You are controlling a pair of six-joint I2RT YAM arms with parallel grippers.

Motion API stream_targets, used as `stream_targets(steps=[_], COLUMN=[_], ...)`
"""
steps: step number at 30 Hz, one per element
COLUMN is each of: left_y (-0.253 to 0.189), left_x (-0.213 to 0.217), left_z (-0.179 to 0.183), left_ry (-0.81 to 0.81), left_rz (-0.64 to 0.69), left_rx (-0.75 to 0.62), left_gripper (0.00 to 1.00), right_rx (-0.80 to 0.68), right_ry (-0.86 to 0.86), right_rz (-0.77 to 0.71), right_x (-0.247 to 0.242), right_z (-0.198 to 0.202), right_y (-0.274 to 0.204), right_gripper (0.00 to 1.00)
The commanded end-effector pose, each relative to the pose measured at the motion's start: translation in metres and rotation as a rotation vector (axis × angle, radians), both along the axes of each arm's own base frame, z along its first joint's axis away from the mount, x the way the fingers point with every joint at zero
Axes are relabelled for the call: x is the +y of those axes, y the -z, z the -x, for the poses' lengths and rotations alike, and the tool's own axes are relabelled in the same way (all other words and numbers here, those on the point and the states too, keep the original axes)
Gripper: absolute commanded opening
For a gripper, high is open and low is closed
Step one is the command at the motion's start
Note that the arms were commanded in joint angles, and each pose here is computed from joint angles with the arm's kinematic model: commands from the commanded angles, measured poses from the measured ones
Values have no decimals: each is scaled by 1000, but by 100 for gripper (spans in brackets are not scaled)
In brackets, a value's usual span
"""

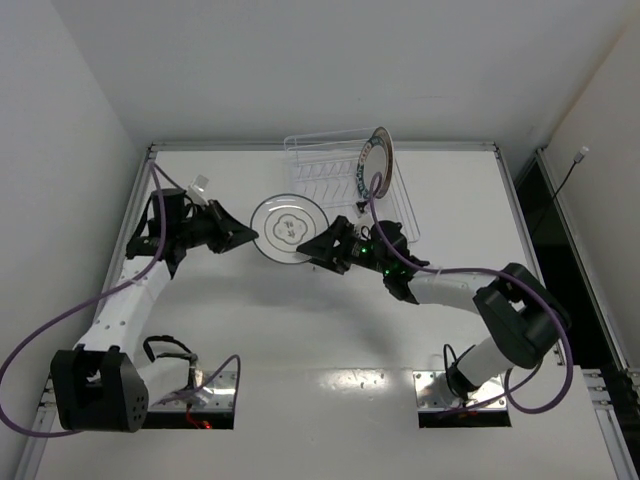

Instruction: Load the plates into the dish rack

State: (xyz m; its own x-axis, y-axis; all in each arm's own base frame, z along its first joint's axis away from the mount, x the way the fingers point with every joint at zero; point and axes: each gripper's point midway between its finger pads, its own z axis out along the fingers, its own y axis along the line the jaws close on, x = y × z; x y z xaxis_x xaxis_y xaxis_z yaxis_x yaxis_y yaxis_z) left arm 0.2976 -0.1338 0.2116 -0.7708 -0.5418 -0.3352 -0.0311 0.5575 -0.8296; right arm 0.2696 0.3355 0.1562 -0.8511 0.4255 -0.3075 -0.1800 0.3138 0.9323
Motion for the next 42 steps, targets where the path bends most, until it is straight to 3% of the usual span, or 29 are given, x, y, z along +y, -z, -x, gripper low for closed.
stream_targets(steps=[1, 5, 6, 7, 8, 10, 11, 12, 14, 15, 18, 19, 20, 22, 23, 24, 25, 30, 32, 38, 42], left_y=[-28, -31, -32, -34, -34, -33, -32, -32, -19, -13, -25, -18, -16, -21, -13, -16, -9, 6, 22, 43, 35], left_x=[-22, -43, -49, -49, -54, -58, -58, -58, -52, -40, -14, -5, 15, 38, 59, 72, 82, 121, 127, 132, 126], left_z=[3, 8, 8, 7, 10, 10, 7, 4, 5, 0, -16, -11, -19, -27, -27, -31, -31, -22, -16, 0, 5], left_ry=[45, 88, 108, 103, 118, 130, 139, 150, 154, 136, 89, 78, 8, -61, -138, -192, -227, -396, -418, -446, -452], left_rz=[70, 90, 92, 102, 103, 104, 89, 71, -6, -116, -294, -349, -436, -546, -636, -672, -714, -851, -867, -871, -865], left_rx=[-81, -77, -91, -90, -89, -88, -101, -111, -61, -44, -88, -40, -30, -31, 10, 10, 29, 16, 35, 11, -52], left_gripper=[0, 0, 0, 0, 0, 0, 0, 0, 27, 41, 53, 57, 58, 58, 58, 58, 58, 58, 58, 58, 58], right_rx=[-127, -120, -114, -126, -117, -124, -128, -141, -132, -218, -300, -316, -386, -387, -426, -375, -417, -417, -418, -445, -443], right_ry=[-3, -2, -2, -12, 0, -10, 5, 13, 33, 85, 246, 283, 347, 477, 544, 619, 652, 752, 719, 694, 649], right_rz=[-137, -154, -160, -170, -174, -180, -181, -168, -98, -28, 308, 399, 443, 714, 760, 914, 972, 1228, 1309, 1371, 1391], right_x=[10, 12, 11, 11, 9, 7, 1, -2, -11, -27, -69, -80, -90, -133, -145, -169, -178, -204, -200, -186, -175], right_z=[-18, -26, -28, -26, -31, -31, -35, -38, -46, -57, -93, -101, -113, -131, -141, -151, -158, -183, -200, -245, -269], right_y=[-53, -57, -56, -59, -58, -60, -63, -66, -67, -80, -88, -92, -131, -124, -154, -140, -158, -159, -139, -106, -84], right_gripper=[70, 66, 54, 54, 29, 5, 0, 0, 0, 0, 0, 0, 0, 0, 0, 0, 0, 0, 0, 0, 0])
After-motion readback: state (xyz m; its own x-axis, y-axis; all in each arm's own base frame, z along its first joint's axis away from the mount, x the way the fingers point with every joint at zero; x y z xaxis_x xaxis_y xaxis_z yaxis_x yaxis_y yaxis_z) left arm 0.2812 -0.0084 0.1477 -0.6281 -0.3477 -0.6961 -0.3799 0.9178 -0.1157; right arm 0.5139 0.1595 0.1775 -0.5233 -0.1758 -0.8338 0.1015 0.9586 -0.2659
